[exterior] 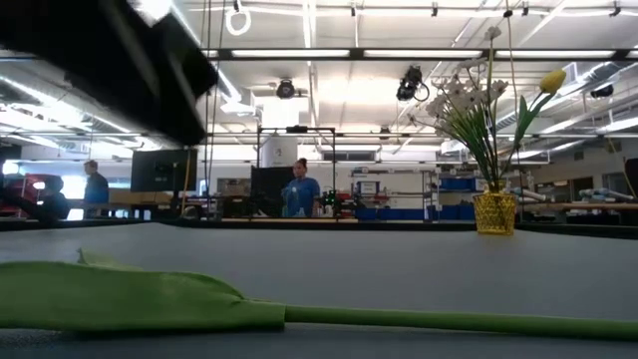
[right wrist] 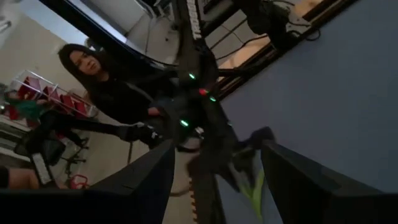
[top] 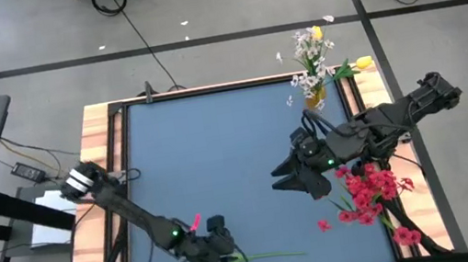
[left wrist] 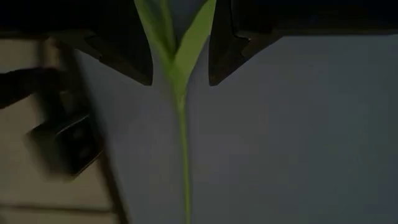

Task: Sort flowers into vase by color
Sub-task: Put the black tulip flower into the transparent vase

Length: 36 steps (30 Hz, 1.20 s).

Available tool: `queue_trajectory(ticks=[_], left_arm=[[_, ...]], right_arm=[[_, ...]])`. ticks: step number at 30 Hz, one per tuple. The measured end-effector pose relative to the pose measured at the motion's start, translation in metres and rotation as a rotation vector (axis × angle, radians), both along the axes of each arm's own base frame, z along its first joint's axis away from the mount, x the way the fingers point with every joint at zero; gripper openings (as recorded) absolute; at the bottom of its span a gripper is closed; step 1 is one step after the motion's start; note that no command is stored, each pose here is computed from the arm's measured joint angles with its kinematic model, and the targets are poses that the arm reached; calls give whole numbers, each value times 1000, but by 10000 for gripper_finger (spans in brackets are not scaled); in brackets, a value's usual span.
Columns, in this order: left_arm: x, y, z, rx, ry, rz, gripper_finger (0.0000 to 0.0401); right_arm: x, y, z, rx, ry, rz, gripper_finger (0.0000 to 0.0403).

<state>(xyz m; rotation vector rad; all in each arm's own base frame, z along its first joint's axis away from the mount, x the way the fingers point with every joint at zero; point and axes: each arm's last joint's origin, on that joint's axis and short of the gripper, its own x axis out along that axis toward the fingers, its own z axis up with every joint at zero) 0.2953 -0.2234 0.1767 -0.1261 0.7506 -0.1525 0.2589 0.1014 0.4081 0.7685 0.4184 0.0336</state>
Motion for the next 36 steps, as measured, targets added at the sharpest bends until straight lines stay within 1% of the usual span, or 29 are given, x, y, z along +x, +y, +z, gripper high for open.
queue_trajectory(ticks=[4, 7, 10, 14, 17, 20, 25, 28, 30, 34, 36], left_arm=[[3, -3, -22, 35, 46, 0, 162], [6, -6, -35, 20, 62, -2, 162], [7, -12, -44, -23, 79, -28, 162], [4, -19, -52, -24, 97, -43, 161], [3, -21, -58, -19, 105, -35, 147], [2, -22, -64, 6, 115, -25, 118], [-1, -22, -69, 97, 124, -50, 47], [-2, -21, -63, 146, 104, -97, 14], [-4, -18, -58, 206, 89, -125, 10], [-9, -8, -42, 418, 78, -161, 14], [-8, -3, -28, 516, 64, -180, 14]], right_arm=[[-1, 5, -1, 28, 10, 11, 247], [-3, 7, 0, 37, 8, 30, 247], [-5, 9, 1, 45, 7, 41, 247], [-5, 11, 1, 50, 12, 67, 247], [-6, 11, 0, 47, 20, 72, 247], [-6, 11, 0, 41, 19, 74, 247], [-6, 11, -2, 31, 37, 75, 247], [-7, 10, -4, 24, 56, 75, 247], [-7, 10, -4, 23, 65, 73, 247], [-7, 9, -5, 28, 73, 68, 247], [-6, 7, -5, 38, 78, 61, 247]])
